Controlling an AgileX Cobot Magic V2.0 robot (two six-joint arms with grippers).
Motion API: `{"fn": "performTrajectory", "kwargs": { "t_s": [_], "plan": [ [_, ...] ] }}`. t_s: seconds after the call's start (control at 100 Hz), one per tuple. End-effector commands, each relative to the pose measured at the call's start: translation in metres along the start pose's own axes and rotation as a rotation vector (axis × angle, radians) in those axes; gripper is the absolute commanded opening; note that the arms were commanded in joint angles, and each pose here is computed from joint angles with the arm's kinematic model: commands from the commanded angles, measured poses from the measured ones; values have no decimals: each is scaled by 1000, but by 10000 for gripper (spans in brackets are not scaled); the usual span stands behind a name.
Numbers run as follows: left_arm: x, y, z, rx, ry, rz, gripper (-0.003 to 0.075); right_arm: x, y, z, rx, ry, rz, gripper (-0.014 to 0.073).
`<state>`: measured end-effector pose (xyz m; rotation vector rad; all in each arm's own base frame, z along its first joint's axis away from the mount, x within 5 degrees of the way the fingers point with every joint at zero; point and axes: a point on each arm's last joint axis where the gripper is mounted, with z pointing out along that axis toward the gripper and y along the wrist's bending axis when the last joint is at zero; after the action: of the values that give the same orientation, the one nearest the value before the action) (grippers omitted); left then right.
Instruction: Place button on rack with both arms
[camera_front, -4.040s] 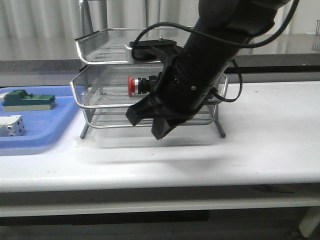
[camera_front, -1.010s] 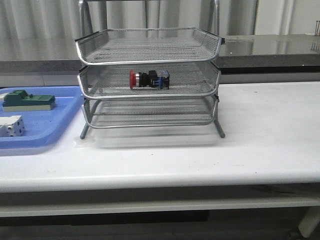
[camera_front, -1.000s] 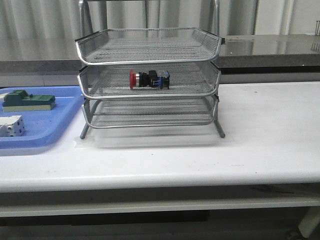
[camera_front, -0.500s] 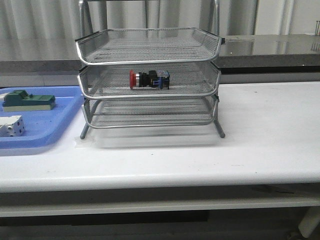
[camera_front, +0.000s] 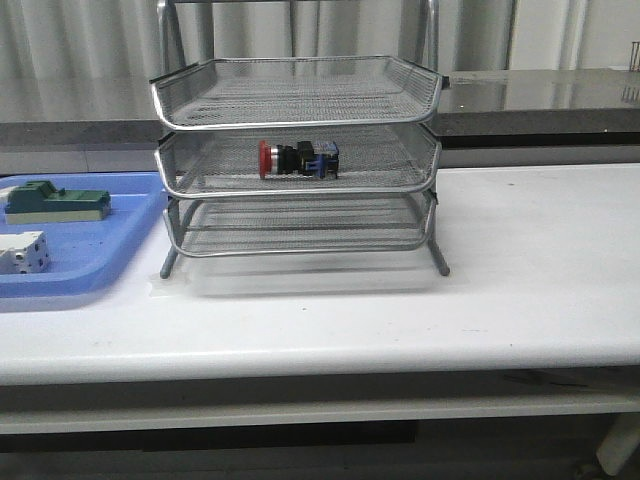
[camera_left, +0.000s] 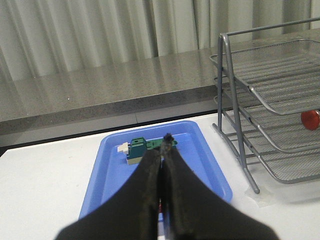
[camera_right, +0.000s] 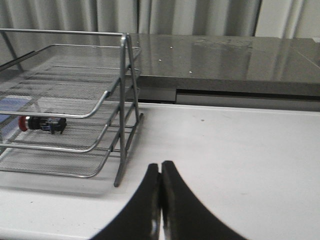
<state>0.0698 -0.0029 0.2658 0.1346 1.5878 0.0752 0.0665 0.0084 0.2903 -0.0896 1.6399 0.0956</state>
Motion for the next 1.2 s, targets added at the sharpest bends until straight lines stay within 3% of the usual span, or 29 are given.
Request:
{"fn": "performTrajectory", "kwargs": {
  "t_s": [0.0,0.52,1.19],
  "plan": [
    [-16,3,-1,-25,-102,-21,-20,-1,-3,-7,45,-103,21,-57],
    [-16,3,-1,-26,-103,-21,-20,72,-4,-9,51,-200,44,-57],
    [-16,3,-1,-26,-103,-21,-20,75,-4,-8,49,-236,43,-57]
  ]
}}
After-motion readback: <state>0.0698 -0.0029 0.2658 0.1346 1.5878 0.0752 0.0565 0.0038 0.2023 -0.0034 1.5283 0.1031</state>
